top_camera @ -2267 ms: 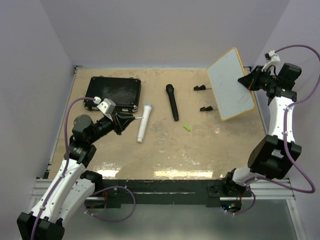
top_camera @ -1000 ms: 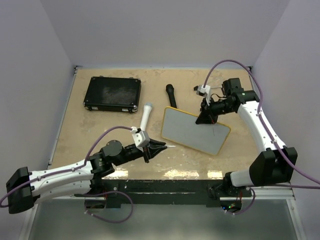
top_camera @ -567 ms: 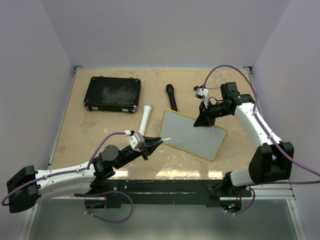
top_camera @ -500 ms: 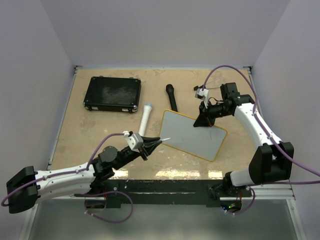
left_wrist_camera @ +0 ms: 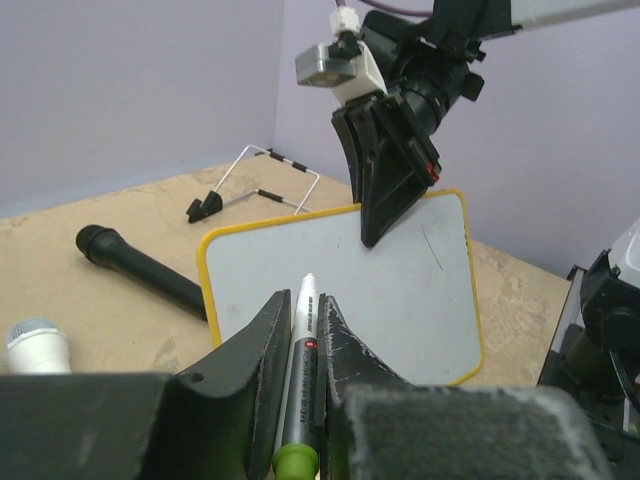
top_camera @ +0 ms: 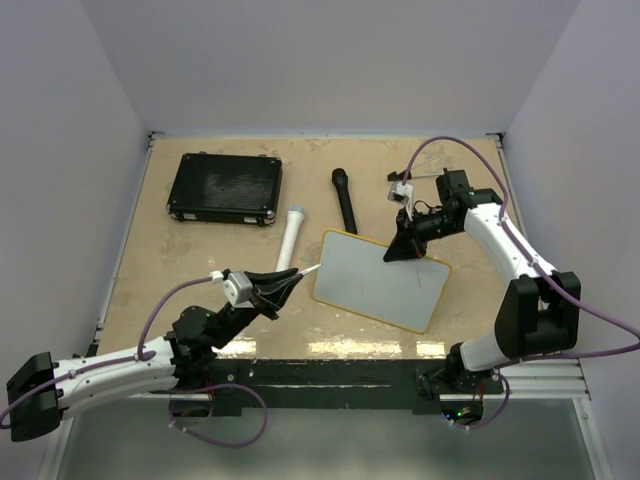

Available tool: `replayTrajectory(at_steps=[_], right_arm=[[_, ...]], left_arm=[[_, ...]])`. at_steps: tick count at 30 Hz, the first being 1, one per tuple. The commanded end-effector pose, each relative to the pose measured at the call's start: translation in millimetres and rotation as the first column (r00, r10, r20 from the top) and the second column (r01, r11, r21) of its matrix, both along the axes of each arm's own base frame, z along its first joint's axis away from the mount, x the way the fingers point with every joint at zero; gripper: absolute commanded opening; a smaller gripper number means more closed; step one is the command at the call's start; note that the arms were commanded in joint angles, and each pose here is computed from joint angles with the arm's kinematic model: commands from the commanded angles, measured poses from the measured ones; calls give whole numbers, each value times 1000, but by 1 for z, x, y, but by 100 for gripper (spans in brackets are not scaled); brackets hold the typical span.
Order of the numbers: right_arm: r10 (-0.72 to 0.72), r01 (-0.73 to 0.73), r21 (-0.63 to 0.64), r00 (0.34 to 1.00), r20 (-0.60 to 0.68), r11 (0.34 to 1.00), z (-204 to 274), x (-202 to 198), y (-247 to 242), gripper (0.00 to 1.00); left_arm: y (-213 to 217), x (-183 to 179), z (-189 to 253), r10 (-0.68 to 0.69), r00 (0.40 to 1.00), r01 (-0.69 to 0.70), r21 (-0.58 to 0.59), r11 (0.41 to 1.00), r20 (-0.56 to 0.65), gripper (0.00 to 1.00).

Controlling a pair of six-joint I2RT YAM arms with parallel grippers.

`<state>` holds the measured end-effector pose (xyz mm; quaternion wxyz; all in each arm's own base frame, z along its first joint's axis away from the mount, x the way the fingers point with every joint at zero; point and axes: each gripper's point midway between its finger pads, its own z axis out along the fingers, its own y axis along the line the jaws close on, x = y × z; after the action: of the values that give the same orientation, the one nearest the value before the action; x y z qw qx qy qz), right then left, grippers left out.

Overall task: Write a sentence on the whiteboard
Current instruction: Move the whiteboard to the center of the board.

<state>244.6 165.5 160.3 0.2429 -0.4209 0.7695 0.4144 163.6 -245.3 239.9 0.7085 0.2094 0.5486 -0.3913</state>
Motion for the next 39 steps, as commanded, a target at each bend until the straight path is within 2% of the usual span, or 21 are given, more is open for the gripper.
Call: replayTrajectory(at_steps=[1, 39], right_arm=[[56, -57, 11, 996, 70, 998, -1, 3, 2, 0], [58, -59, 9, 995, 85, 998, -2, -2, 1, 0]], left_arm=[[12, 5, 23, 60, 997, -56, -71, 996, 50, 0], [8, 5, 25, 54, 997, -52, -37, 998, 60, 0]])
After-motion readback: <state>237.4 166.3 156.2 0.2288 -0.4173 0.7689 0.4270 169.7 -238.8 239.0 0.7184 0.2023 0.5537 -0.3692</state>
